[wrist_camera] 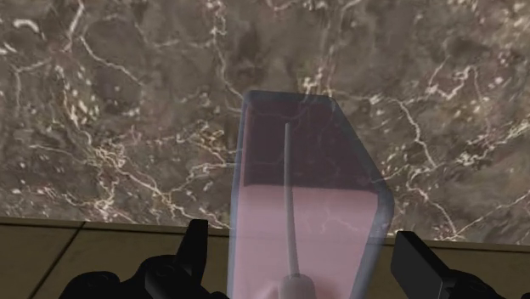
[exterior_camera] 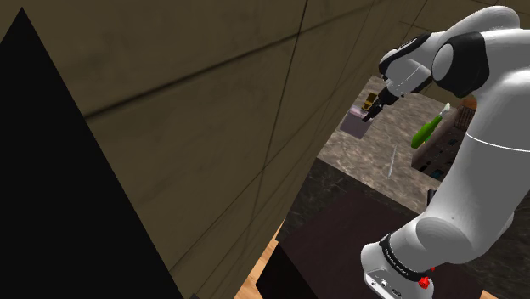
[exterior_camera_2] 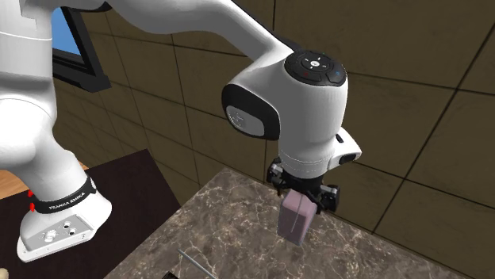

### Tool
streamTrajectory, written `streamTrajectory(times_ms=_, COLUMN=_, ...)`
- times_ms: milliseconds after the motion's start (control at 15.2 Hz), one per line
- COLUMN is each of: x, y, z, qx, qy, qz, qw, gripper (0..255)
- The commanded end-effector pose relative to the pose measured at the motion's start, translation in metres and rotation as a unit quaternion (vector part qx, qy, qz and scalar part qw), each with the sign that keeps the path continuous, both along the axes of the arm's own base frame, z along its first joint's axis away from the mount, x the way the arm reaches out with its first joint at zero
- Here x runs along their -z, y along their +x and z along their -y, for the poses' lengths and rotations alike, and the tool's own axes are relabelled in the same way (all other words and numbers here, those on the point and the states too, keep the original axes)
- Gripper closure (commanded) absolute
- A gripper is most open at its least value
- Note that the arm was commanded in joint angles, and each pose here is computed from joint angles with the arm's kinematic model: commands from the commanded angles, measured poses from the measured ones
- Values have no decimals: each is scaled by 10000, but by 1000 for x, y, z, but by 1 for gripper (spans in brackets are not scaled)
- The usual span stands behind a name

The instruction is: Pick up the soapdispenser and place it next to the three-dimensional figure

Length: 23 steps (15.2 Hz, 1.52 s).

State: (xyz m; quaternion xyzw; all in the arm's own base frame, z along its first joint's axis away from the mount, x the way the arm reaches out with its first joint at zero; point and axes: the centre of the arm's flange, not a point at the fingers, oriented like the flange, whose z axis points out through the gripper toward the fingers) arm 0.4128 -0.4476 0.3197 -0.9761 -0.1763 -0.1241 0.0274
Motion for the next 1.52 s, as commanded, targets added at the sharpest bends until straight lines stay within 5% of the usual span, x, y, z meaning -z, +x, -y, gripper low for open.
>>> streamTrajectory(times_ms=0, x=5, y=1, z=0, qx=1, qy=-1, qz=1, qw=10000, gripper=0)
streamTrajectory(times_ms=396, x=5, y=1, z=0, qx=1, qy=0, qz=1, qw=10000, gripper=0)
streamTrajectory(times_ms=462, x=5, y=1, z=0, qx=1, qy=0, qz=1, qw=10000, gripper=255)
streamTrajectory(times_ms=1056, x=5, y=1, z=0, qx=1, qy=-1, qz=1, qw=10000, gripper=255)
streamTrajectory(times_ms=1452, x=-27, y=1, z=0, qx=1, qy=-1, qz=1, qw=10000, gripper=255)
